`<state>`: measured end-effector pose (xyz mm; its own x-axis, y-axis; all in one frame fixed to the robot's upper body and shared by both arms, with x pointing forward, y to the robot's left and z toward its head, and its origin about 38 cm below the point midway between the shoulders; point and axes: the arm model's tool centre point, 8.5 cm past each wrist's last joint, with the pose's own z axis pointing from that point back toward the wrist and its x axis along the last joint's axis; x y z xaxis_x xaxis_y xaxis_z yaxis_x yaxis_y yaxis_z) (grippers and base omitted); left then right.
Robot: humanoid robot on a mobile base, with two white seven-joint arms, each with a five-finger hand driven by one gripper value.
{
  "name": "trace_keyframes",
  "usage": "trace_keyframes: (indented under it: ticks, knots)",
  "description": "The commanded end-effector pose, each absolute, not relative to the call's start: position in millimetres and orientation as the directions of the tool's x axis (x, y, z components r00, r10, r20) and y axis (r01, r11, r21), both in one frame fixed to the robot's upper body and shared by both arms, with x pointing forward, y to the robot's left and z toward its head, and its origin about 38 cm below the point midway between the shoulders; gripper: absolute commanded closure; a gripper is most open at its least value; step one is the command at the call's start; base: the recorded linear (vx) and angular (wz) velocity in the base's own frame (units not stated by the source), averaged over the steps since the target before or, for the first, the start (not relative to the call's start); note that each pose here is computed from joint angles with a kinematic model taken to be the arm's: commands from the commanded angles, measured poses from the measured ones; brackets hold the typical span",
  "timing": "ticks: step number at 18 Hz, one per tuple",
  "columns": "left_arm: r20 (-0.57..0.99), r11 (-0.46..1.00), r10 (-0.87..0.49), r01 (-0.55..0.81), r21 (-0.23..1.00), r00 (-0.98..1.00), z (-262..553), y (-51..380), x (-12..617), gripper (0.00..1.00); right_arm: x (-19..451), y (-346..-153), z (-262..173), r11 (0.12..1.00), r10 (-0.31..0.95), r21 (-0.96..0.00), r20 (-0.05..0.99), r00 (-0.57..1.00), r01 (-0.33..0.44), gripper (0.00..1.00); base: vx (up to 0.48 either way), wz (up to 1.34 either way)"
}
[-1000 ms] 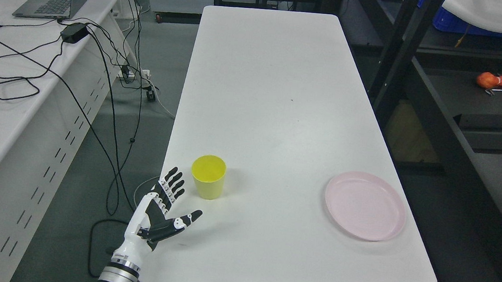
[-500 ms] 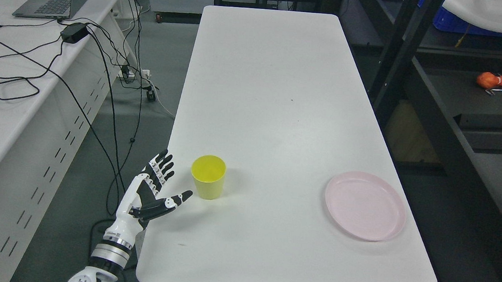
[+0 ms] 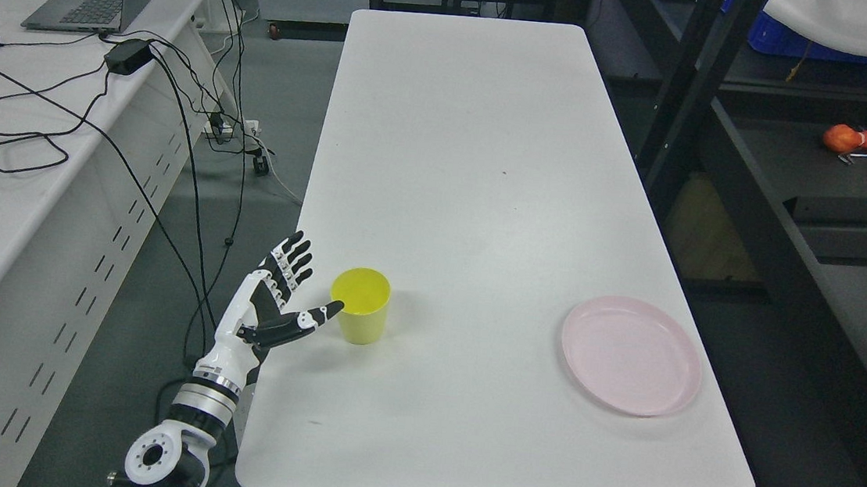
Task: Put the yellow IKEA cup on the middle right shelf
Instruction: 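Close the left hand around the yellow cup and lift it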
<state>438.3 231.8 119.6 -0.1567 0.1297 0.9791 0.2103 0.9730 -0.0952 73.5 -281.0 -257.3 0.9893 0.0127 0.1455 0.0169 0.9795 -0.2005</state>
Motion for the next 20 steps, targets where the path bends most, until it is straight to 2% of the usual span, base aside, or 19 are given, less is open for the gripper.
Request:
trace_keyframes:
  ticks: [1,7,10,15,18,20]
  knots:
    - [0.992,0.972,0.108,0.216,-0.091,-0.068,97,226,465,0.02,64,-290.9,-257,0.977,0.006,-0.213,0.132,0.991,0.022,0.01,0.000,0.00]
    - [0.997,0.914,0.068,0.404,-0.045,-0.043,87,177,454,0.02,64,-290.9,-257,0.977,0.006,-0.213,0.132,0.991,0.022,0.01,0.000,0.00]
    - [0.999,0.899,0.021,0.437,-0.001,-0.041,82,163,451,0.02,64,-290.9,-257,0.977,0.006,-0.213,0.132,0.991,0.022,0.01,0.000,0.00]
    - [1.000,0.896,0.018,0.444,-0.011,-0.011,72,155,450,0.03,64,-290.9,-257,0.977,0.006,-0.213,0.132,0.991,0.022,0.01,0.000,0.00]
    - [1.000,0.900,0.016,0.434,-0.019,0.010,65,159,451,0.08,64,-290.9,-257,0.977,0.006,-0.213,0.132,0.991,0.022,0.01,0.000,0.00]
    - [1.000,0.907,0.022,0.421,-0.025,0.012,65,164,452,0.21,64,-290.9,-257,0.977,0.006,-0.213,0.132,0.991,0.022,0.01,0.000,0.00]
